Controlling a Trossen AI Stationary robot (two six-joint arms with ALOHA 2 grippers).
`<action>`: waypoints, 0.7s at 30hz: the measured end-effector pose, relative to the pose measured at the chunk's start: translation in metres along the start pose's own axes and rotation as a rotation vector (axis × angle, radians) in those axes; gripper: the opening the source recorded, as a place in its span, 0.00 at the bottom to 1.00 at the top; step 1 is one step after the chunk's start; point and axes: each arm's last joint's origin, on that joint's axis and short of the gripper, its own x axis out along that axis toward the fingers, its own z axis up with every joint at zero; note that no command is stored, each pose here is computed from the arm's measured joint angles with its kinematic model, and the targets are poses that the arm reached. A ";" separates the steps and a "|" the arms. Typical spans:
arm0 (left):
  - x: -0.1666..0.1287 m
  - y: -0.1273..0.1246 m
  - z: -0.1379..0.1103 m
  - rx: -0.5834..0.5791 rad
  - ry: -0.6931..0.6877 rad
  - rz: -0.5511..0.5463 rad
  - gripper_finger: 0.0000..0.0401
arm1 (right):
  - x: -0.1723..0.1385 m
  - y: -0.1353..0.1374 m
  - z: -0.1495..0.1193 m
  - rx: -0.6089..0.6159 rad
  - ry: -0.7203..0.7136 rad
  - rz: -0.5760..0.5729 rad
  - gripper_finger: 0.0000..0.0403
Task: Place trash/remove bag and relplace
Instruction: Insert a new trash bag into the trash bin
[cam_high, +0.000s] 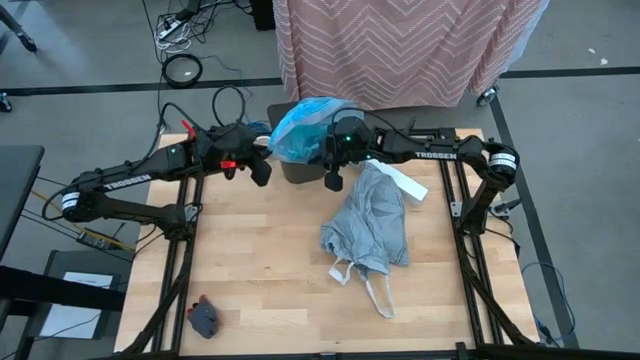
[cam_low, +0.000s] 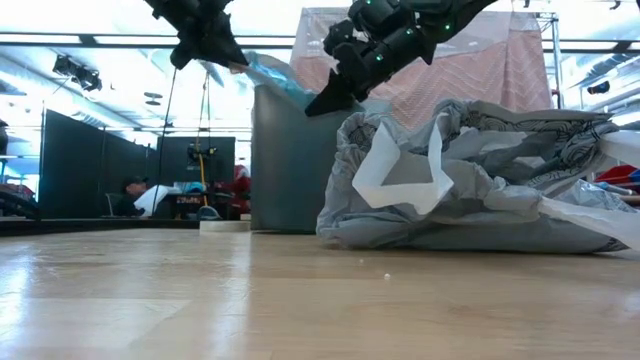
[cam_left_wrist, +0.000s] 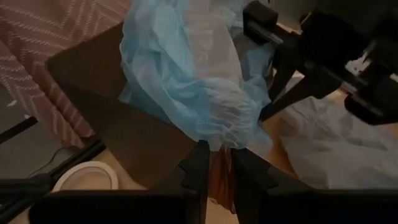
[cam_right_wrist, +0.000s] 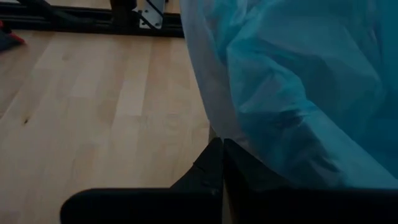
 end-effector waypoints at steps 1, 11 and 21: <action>0.000 0.000 0.000 -0.010 -0.002 -0.003 0.15 | 0.000 0.000 0.000 0.001 0.000 -0.001 0.01; 0.000 0.000 -0.007 0.101 0.084 -0.062 0.23 | 0.000 0.000 0.000 0.004 -0.005 0.015 0.09; -0.003 0.009 -0.024 0.183 0.256 0.070 0.47 | 0.000 0.001 0.000 0.005 -0.003 0.028 0.28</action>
